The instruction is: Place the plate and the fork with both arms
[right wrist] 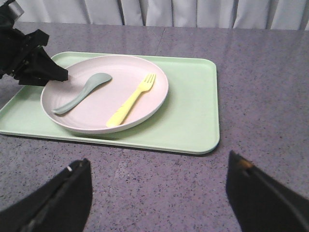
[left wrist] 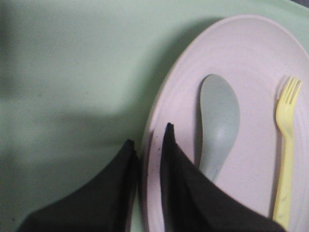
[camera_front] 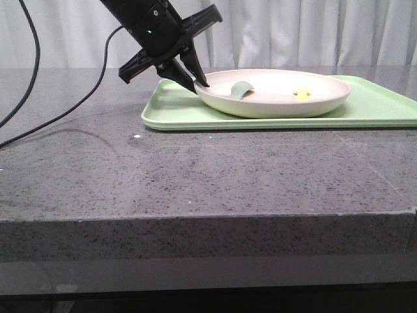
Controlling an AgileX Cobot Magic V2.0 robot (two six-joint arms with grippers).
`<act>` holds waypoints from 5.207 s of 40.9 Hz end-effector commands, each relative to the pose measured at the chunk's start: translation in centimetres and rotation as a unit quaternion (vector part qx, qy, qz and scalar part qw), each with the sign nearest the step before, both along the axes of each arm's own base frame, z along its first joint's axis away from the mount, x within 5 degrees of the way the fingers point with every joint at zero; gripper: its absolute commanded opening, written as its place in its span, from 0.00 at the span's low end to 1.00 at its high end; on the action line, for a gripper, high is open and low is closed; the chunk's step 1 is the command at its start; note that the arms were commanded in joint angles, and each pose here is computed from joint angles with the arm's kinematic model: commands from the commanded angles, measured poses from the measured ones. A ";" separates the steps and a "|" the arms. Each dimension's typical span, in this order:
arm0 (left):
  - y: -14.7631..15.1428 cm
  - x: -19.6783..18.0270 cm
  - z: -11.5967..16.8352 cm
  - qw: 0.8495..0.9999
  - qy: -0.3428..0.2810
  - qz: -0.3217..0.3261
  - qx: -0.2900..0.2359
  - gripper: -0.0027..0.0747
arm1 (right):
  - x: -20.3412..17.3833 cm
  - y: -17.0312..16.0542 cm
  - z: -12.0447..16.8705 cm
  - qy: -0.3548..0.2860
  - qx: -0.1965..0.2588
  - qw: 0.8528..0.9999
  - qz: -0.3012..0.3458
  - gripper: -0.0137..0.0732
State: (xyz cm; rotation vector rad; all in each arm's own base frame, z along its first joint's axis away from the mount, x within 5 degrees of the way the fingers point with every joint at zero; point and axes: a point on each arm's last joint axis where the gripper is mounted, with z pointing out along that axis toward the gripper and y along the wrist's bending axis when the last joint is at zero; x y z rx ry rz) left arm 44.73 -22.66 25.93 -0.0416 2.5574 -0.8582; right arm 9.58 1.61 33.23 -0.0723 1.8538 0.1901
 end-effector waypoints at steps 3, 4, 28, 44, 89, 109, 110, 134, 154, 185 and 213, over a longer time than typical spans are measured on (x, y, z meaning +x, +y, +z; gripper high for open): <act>-0.2 -0.9 5.4 0.997 -0.070 0.007 -0.040 0.40 | 0.3 -0.1 1.6 -0.048 -0.001 0.999 -0.005 0.84; 0.0 -0.9 5.6 0.997 -0.074 0.006 -0.037 0.40 | 0.3 -0.1 1.6 -0.048 -0.001 0.999 -0.005 0.84; 6.6 -5.6 14.7 0.972 -0.198 -0.019 0.124 0.01 | 0.3 -0.1 1.6 -0.048 -0.001 0.999 -0.005 0.84; 14.3 -11.3 14.8 0.957 -0.194 0.056 0.207 0.01 | 0.2 -0.1 1.6 -0.048 -0.001 0.999 -0.005 0.84; 21.9 -39.6 7.8 0.834 -0.504 0.173 0.145 0.01 | 5.1 0.6 0.9 0.034 0.037 0.999 -0.003 0.84; 21.9 -39.8 7.8 0.832 -0.507 0.174 0.144 0.01 | 19.1 6.0 1.6 0.180 0.018 0.981 0.072 0.83; 21.9 -39.8 7.8 0.832 -0.507 0.174 0.144 0.01 | 19.8 6.3 1.8 0.184 0.022 0.980 0.073 0.83; 21.9 -39.8 7.8 0.832 -0.507 0.174 0.144 0.01 | 31.8 8.8 -2.1 0.303 0.038 0.952 0.019 0.70; 21.9 -39.8 7.8 0.832 -0.507 0.174 0.144 0.01 | 32.6 9.0 -3.9 0.324 0.033 0.945 0.017 0.48; 21.9 -39.8 7.8 0.832 -0.507 0.174 0.144 0.01 | 32.4 5.5 2.3 0.269 0.038 0.962 -0.011 0.19; 21.9 -39.8 7.8 0.832 -0.507 0.174 0.144 0.01 | 34.6 -0.9 -2.7 0.347 -0.008 0.933 -0.093 0.20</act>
